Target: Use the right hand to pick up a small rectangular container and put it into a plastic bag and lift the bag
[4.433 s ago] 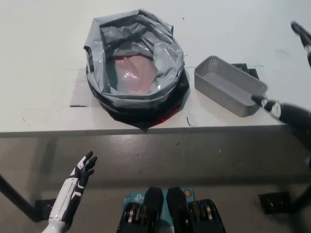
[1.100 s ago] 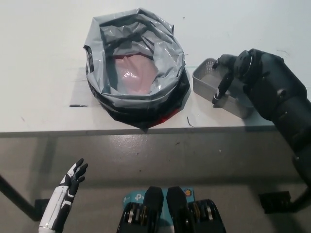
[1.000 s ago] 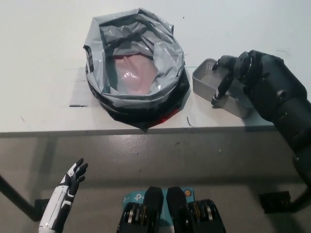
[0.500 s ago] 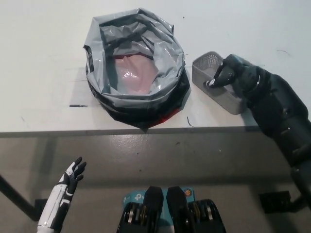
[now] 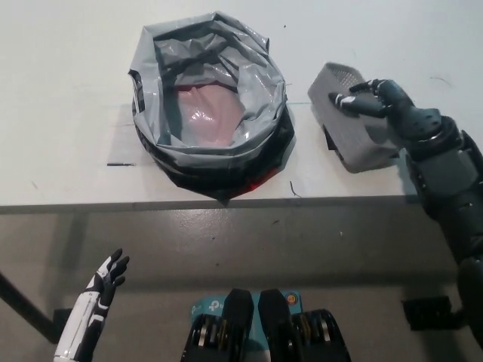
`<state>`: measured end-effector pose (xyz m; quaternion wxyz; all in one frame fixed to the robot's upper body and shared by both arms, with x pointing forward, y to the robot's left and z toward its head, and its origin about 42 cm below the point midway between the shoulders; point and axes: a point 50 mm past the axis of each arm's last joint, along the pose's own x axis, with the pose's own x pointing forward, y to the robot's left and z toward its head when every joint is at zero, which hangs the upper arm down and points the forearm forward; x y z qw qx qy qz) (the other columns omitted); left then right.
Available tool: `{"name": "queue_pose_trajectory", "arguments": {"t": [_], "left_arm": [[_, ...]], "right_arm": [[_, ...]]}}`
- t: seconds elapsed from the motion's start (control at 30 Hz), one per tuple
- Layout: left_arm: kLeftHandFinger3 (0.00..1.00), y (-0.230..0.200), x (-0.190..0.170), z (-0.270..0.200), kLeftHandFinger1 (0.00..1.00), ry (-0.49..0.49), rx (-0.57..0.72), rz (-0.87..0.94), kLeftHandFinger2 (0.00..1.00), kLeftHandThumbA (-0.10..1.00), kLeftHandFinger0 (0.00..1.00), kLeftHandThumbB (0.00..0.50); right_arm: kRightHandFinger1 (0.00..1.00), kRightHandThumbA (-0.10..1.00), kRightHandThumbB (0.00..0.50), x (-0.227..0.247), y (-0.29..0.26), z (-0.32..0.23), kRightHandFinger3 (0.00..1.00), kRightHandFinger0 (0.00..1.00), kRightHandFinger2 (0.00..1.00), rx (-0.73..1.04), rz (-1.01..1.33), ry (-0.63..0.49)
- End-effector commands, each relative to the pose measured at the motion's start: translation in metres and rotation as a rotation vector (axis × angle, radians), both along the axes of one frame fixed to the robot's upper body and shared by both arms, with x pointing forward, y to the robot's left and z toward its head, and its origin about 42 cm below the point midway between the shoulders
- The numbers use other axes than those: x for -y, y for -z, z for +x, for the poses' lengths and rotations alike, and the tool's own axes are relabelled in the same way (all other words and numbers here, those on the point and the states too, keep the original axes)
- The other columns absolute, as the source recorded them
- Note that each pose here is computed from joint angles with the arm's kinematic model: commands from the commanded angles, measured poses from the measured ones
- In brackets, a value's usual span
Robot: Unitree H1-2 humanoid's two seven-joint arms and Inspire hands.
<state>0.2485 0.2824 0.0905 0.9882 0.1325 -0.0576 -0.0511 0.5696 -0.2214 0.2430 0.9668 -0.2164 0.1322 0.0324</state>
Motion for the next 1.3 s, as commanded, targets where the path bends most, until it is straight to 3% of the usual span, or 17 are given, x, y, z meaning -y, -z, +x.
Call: {"name": "queue_pose_trajectory", "arguments": {"t": [0.0, 0.1, 0.23, 0.3, 0.43, 0.5, 0.63, 0.7, 0.83, 0.9, 0.93, 1.07, 1.1, 1.13, 1.17, 1.23, 1.27], "left_arm": [[1.0, -0.007, -0.008, -0.007, 1.0, 0.013, 0.04, 0.01, 1.0, 1.0, 1.0, 0.404], [1.0, -0.006, -0.009, -0.008, 1.0, 0.011, 0.041, 0.011, 1.0, 1.0, 1.0, 0.403], [1.0, -0.006, -0.009, -0.007, 1.0, 0.013, 0.047, 0.007, 1.0, 1.0, 1.0, 0.398], [1.0, -0.005, -0.008, -0.007, 1.0, 0.014, 0.046, 0.004, 1.0, 1.0, 1.0, 0.385], [1.0, -0.006, -0.008, -0.005, 1.0, 0.021, 0.047, 0.002, 1.0, 1.0, 1.0, 0.384], [1.0, -0.005, -0.007, -0.006, 1.0, 0.023, 0.041, 0.001, 1.0, 1.0, 1.0, 0.382], [1.0, -0.004, -0.006, -0.008, 1.0, 0.024, 0.034, 0.001, 1.0, 1.0, 1.0, 0.378], [1.0, -0.001, -0.005, -0.012, 1.0, 0.023, 0.018, -0.014, 1.0, 1.0, 1.0, 0.38], [1.0, -0.001, -0.003, -0.012, 1.0, 0.024, 0.024, -0.015, 1.0, 1.0, 1.0, 0.361], [1.0, 0.0, -0.004, -0.016, 1.0, 0.018, 0.014, -0.012, 1.0, 1.0, 1.0, 0.374], [1.0, 0.0, -0.005, -0.018, 1.0, 0.016, 0.011, -0.01, 1.0, 1.0, 1.0, 0.373], [1.0, 0.0, -0.003, -0.016, 1.0, 0.019, 0.015, -0.004, 1.0, 1.0, 1.0, 0.373], [1.0, 0.002, -0.002, -0.018, 1.0, 0.021, 0.01, -0.009, 1.0, 1.0, 1.0, 0.381], [1.0, 0.003, -0.001, -0.017, 1.0, 0.027, 0.01, -0.017, 1.0, 1.0, 1.0, 0.383], [1.0, 0.003, 0.0, -0.016, 1.0, 0.032, 0.011, -0.023, 1.0, 1.0, 1.0, 0.377], [1.0, 0.002, 0.0, -0.011, 1.0, 0.04, 0.013, -0.031, 1.0, 1.0, 1.0, 0.382], [1.0, 0.0, -0.001, -0.005, 1.0, 0.045, 0.019, -0.027, 1.0, 1.0, 1.0, 0.383]], "right_arm": [[0.66, -0.1, 0.213, -0.004, -0.074, 0.016, 1.0, 0.21, 1.0, 0.181, 0.342, 0.022], [0.61, -0.1, 0.21, -0.005, -0.09, 0.016, 1.0, 0.17, 0.96, 0.212, 0.407, 0.012], [0.52, -0.1, 0.197, -0.007, -0.132, 0.012, 1.0, 0.01, 0.96, 0.265, 0.562, -0.041], [0.5, -0.1, 0.163, -0.008, -0.144, 0.008, 1.0, 0.01, 0.94, 0.29, 0.603, -0.076], [0.42, -0.1, 0.165, -0.012, -0.169, 0.003, 1.0, 0.0, 0.87, 0.314, 0.674, -0.106], [0.45, -0.1, 0.167, -0.015, -0.178, 0.001, 1.0, 0.01, 0.92, 0.328, 0.686, -0.113], [0.4, -0.1, 0.183, -0.033, -0.207, -0.003, 1.0, 0.0, 0.83, 0.352, 0.695, -0.163], [0.39, -0.1, 0.164, -0.048, -0.221, -0.006, 1.0, 0.0, 0.85, 0.358, 0.686, -0.21], [0.39, -0.1, 0.186, -0.067, -0.237, -0.008, 1.0, 0.0, 0.83, 0.367, 0.664, -0.25], [0.39, -0.1, 0.188, -0.1, -0.247, -0.013, 1.0, 0.0, 0.84, 0.365, 0.612, -0.296], [0.46, -0.1, 0.189, -0.117, -0.25, -0.015, 1.0, 0.08, 0.87, 0.358, 0.583, -0.319], [0.45, -0.1, 0.189, -0.163, -0.254, -0.019, 1.0, 0.02, 0.89, 0.344, 0.483, -0.364], [0.45, -0.1, 0.179, -0.172, -0.251, -0.02, 1.0, 0.01, 0.85, 0.341, 0.452, -0.375], [0.44, -0.1, 0.186, -0.187, -0.248, -0.02, 0.93, 0.0, 0.73, 0.341, 0.406, -0.392], [0.44, -0.1, 0.177, -0.196, -0.245, -0.02, 0.9, 0.0, 0.72, 0.341, 0.375, -0.403], [0.47, -0.1, 0.17, -0.212, -0.241, -0.02, 0.89, 0.01, 0.76, 0.342, 0.327, -0.426], [0.52, -0.1, 0.168, -0.221, -0.24, -0.02, 0.91, 0.04, 0.85, 0.349, 0.292, -0.444]]}}
